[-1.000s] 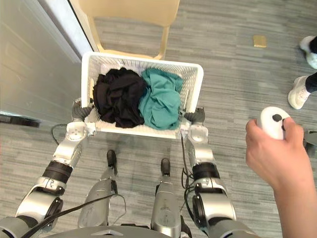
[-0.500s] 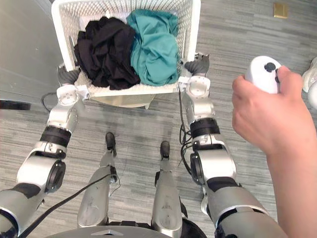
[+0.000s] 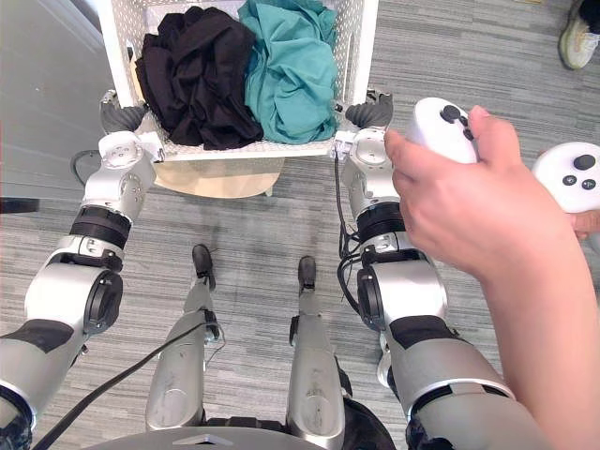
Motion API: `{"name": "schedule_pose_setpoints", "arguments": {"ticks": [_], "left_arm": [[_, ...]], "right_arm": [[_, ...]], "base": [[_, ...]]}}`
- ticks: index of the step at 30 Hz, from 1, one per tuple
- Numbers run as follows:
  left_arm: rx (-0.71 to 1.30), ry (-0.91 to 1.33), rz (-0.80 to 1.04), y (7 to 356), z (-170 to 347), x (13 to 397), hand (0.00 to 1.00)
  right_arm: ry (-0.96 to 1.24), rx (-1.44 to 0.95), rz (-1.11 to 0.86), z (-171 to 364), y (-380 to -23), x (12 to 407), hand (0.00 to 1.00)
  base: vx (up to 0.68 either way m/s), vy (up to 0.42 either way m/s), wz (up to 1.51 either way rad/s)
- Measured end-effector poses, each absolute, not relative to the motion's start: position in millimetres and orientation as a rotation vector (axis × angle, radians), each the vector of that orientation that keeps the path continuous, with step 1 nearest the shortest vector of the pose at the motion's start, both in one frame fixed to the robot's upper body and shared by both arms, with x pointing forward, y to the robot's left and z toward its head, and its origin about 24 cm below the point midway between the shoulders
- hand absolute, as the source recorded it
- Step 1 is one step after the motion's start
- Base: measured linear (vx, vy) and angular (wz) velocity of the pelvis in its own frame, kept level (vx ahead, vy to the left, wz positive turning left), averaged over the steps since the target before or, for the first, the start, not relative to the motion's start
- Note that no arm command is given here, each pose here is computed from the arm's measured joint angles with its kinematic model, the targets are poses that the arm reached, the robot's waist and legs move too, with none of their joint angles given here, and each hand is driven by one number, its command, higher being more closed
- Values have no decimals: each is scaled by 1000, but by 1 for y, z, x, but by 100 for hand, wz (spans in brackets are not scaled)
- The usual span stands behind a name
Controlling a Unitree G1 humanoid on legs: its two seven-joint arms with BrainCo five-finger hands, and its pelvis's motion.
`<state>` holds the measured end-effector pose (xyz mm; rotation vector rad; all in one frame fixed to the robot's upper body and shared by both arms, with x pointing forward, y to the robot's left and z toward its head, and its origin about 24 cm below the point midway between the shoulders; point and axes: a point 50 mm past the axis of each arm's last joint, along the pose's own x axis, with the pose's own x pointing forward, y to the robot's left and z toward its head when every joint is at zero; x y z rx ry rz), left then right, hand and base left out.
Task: Pick up the laundry basket with both hands and put the clothes into the washing machine.
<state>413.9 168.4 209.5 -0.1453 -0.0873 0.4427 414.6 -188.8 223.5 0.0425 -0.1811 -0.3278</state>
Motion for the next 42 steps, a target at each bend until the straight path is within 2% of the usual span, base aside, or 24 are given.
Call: {"name": "schedule_pose_setpoints", "arguments": {"ticks": [11,18,23,26,31,42], "left_arm": [[-251,-167,516,176,242,414,0],[-216,-181,597,179,244,411,0],[-195,-301,652,180,259,399,0],[-216,-293,583,154,252,397,0],[-199,-277,448,103,242,393,0],[-207,-353,425,102,227,370,0]], "right_arm": [[-127,-14,-245,210,-170,418,0],[-138,-29,-199,212,-161,418,0],[-201,-2,-162,229,-155,415,0],[-269,28,-53,244,-123,411,0],[-307,85,39,255,-93,407,0],[-295,147,-28,231,-121,399,0]], "base": [[-25,-19,-4],[-2,-10,-1],[-24,-35,1],[-46,-37,1],[-58,-33,3],[-38,-36,7]]}}
